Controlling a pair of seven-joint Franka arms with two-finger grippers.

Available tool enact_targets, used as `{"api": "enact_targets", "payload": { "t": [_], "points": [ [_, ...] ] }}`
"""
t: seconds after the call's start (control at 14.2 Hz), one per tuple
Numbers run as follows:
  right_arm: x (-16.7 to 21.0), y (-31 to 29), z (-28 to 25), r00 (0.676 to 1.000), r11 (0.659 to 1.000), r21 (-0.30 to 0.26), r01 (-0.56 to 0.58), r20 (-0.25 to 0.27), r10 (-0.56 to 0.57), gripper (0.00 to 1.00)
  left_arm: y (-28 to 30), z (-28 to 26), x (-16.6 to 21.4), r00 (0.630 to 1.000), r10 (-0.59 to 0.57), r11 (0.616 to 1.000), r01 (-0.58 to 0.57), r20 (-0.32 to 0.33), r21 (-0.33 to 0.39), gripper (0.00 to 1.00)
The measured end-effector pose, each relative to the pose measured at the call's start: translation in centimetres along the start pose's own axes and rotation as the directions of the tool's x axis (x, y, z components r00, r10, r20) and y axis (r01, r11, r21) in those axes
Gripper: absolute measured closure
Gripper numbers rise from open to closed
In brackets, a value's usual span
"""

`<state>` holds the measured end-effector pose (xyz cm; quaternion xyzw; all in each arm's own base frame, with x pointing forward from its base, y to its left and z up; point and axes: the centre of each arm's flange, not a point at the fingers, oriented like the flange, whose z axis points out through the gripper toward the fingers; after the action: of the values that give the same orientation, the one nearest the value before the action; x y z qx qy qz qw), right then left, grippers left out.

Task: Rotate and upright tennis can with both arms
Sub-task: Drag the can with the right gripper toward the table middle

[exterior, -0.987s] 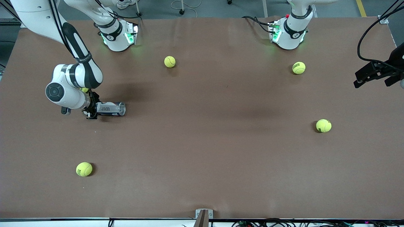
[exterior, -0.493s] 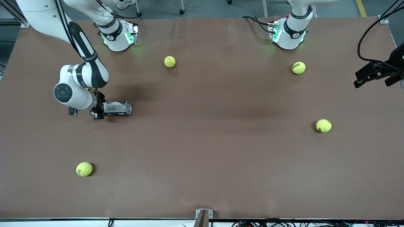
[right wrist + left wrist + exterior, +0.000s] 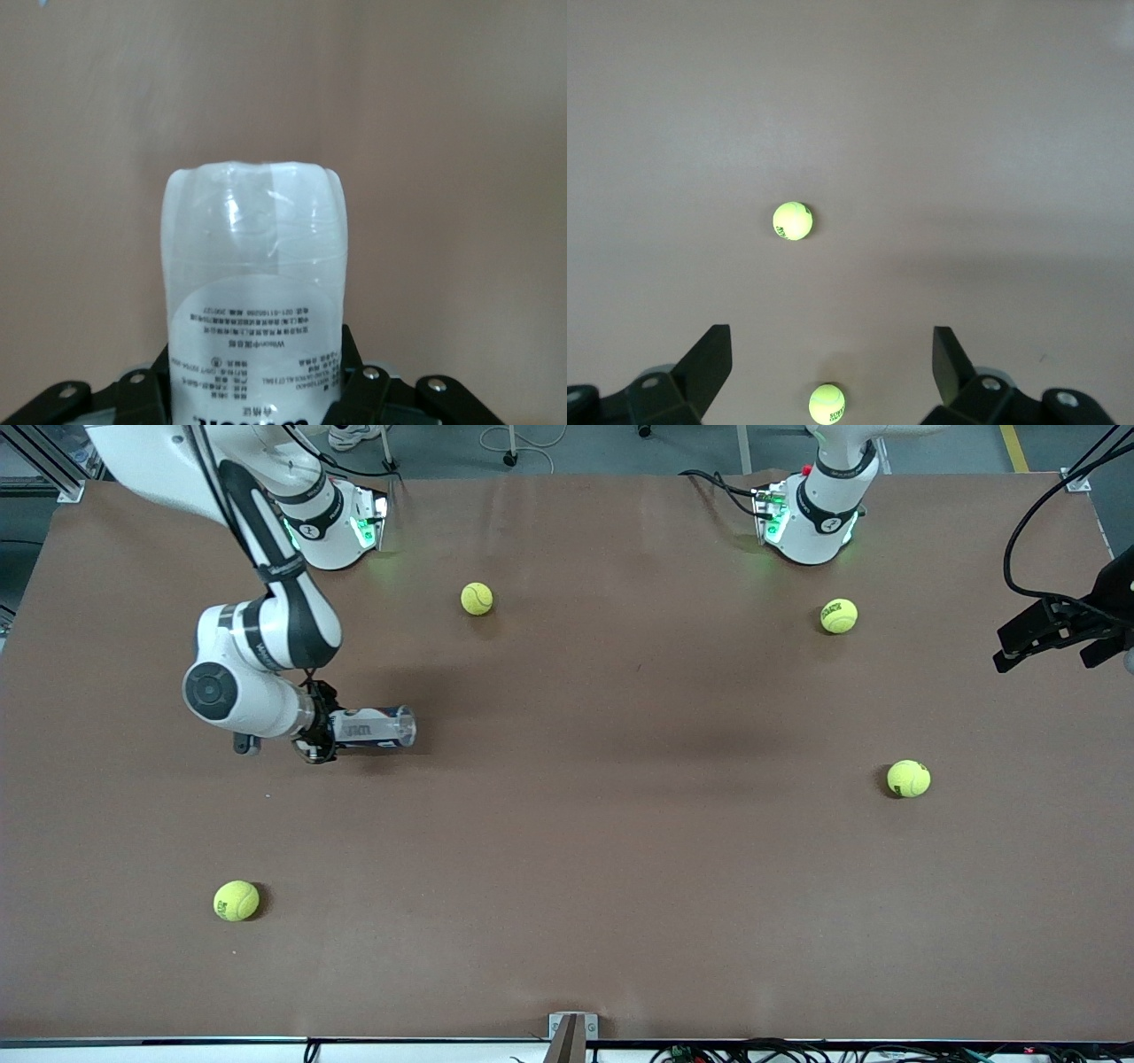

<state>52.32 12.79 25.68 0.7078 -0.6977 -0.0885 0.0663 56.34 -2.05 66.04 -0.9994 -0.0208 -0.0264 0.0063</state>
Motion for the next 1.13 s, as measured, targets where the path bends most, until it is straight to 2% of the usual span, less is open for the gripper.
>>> {"api": "enact_targets", "payload": {
  "t": [0.35,0.56,1.13],
  "points": [
    [-12.9,0.8,-6.0,1.000,0.998,0.064,0.008,-0.006,-0.007,0.33,0.0,0.0,0.0,1.000,0.000,1.000,0.000,0.001,0.000,0.00],
    [-18.7,1.6,-8.2,1.000,0.994,0.108,0.010,0.008,-0.011,0.33,0.0,0.0,0.0,1.000,-0.001,1.000,0.001,0.001,0.000,0.00],
    [-32.8,3.2,-6.5,1.000,0.988,0.157,-0.009,0.028,0.005,0.32,0.0,0.1,0.0,1.000,-0.001,1.000,0.001,0.001,0.000,0.00]
  ]
}}
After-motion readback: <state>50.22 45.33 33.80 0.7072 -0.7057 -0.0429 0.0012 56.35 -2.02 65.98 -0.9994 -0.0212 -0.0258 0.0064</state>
